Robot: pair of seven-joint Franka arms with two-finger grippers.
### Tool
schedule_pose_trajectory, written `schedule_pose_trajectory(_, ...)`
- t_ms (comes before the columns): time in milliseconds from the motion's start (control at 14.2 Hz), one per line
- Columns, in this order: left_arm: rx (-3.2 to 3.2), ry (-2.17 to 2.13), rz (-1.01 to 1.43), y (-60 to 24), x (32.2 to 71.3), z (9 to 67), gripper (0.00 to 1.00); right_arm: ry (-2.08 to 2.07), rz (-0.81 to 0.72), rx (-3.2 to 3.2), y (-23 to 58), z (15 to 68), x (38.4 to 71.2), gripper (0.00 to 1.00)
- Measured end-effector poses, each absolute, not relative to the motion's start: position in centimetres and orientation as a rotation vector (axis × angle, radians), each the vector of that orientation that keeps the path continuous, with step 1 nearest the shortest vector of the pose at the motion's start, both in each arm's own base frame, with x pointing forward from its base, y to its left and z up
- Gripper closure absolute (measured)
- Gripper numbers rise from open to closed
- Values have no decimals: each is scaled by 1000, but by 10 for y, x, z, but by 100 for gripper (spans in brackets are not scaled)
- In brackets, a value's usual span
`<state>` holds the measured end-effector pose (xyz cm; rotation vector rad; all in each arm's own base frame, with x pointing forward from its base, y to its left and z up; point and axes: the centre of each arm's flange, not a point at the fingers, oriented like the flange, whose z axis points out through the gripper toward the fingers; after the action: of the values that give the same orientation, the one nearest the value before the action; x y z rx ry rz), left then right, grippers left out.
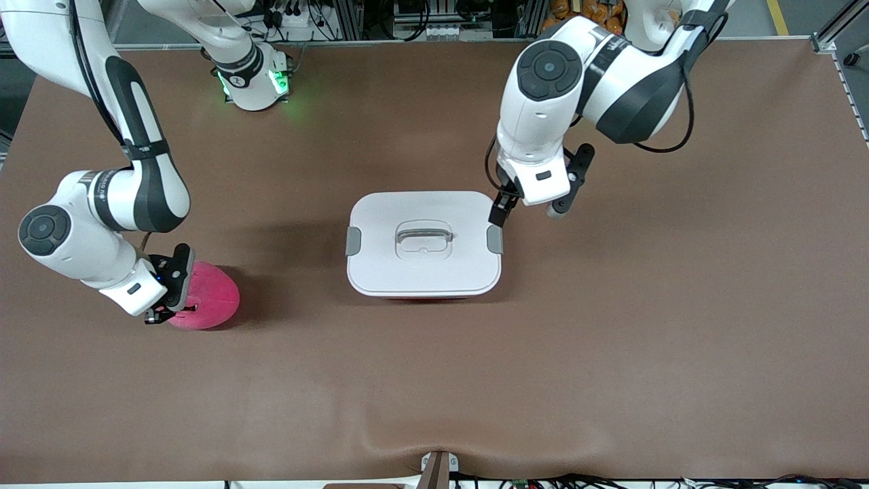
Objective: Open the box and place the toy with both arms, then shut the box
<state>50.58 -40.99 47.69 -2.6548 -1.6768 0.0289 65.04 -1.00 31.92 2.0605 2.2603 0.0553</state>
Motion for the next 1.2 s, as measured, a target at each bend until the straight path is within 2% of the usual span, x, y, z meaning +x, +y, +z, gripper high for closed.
schedule_pose_trajectory(423,-2524,-1938,-8,-450,493,453,0,2477,62,1742,-13,337,659,88)
schedule_pose_trajectory(1198,-2339,-2249,-26,-502,480,406,11,2651,-71,1304,6,406,683,88)
